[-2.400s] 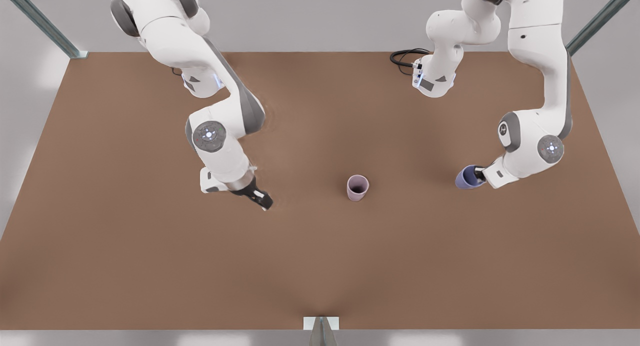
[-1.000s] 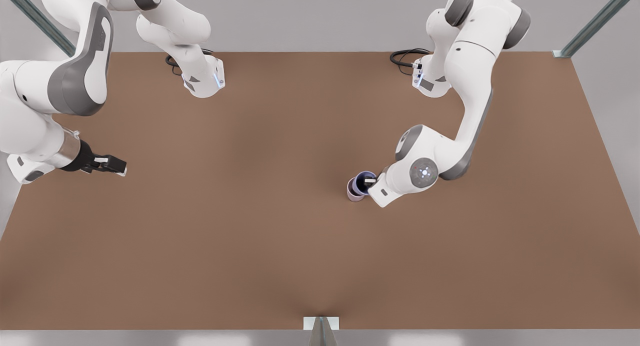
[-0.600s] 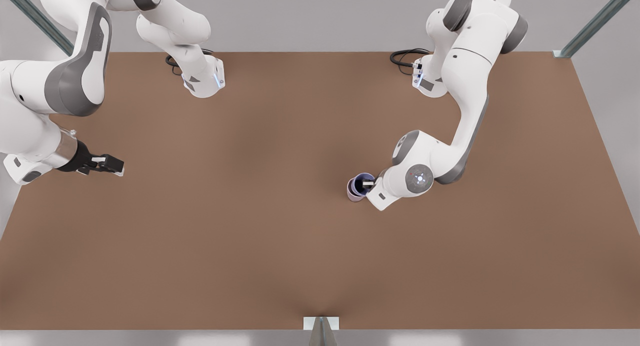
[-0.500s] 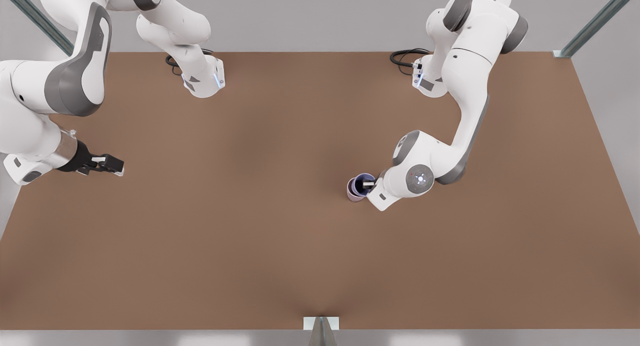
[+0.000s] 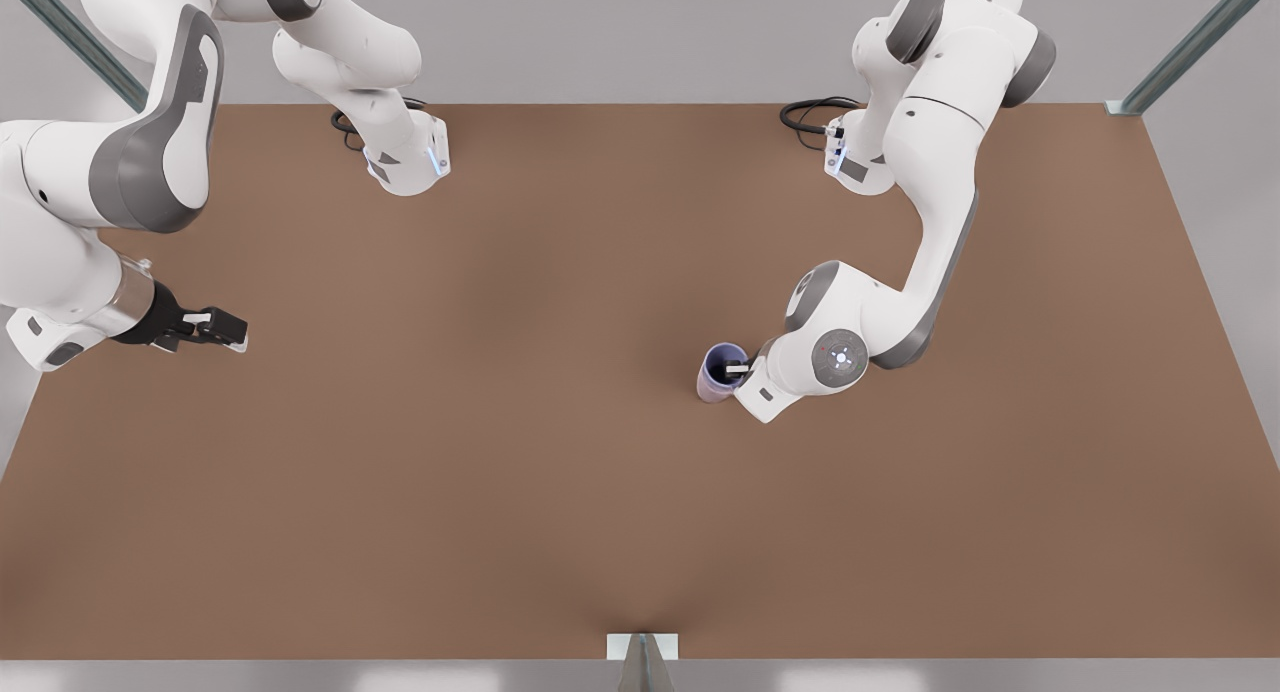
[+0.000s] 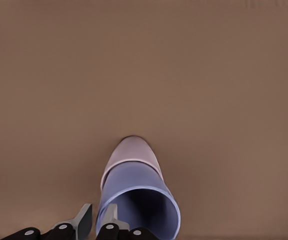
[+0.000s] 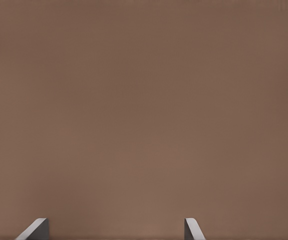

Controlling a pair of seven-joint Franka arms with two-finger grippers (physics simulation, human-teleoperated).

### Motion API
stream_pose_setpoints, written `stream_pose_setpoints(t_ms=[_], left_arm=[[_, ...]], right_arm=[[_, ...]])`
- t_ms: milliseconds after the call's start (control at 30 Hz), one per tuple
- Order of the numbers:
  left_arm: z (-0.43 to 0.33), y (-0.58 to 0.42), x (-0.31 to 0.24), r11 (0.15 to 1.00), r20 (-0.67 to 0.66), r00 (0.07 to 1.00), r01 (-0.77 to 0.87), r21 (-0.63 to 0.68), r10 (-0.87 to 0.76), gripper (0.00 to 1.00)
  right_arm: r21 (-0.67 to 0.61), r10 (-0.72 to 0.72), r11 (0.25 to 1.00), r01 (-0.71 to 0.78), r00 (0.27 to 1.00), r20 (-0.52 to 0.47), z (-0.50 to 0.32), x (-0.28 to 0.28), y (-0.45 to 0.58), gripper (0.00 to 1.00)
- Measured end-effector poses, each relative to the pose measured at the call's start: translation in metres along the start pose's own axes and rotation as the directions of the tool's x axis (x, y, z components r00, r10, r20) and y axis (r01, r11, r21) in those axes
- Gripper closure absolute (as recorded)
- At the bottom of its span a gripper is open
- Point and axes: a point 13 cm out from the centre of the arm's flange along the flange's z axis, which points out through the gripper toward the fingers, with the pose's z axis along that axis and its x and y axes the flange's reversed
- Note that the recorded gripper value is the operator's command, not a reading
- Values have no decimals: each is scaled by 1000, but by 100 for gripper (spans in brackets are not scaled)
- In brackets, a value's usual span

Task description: Stack the cups, with the pink cup at the bottom and the purple cup at the top

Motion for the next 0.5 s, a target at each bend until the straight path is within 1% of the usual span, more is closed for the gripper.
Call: stream_pose_setpoints(t_ms=[133, 167, 200, 233, 267, 400, 433, 500], left_arm=[[0, 0, 0, 1000, 0, 1000, 3, 0, -3, 66], [0, 0, 0, 1000, 0, 1000, 4, 0, -4, 63], [0, 0, 0, 1000, 0, 1000, 4, 0, -4, 38], [0, 0, 0, 1000, 0, 1000, 5, 1, -5, 21], [-1, -1, 0, 1000, 1, 1000, 5, 5, -5, 13], [-4, -5, 1, 1000, 4, 1000, 1, 15, -1, 11], [-8, -5, 0, 1000, 11, 1000, 0, 16, 0, 0], [-26, -7, -4, 1000, 40, 999, -4, 21, 4, 0]], right_arm=[[0, -4, 1000, 4, 1000, 3, 0, -1, 0, 0], [0, -5, 1000, 5, 1000, 4, 0, -1, 0, 0], [0, -6, 1000, 6, 1000, 4, 0, -1, 0, 0], [0, -6, 1000, 6, 1000, 4, 0, -1, 0, 0], [0, -7, 1000, 7, 1000, 5, 0, -1, 0, 0], [0, -10, 1000, 10, 1000, 6, 0, -1, 0, 0], [0, -10, 1000, 10, 1000, 6, -1, -1, 0, 0], [0, -11, 1000, 11, 1000, 6, 0, -1, 0, 0]])
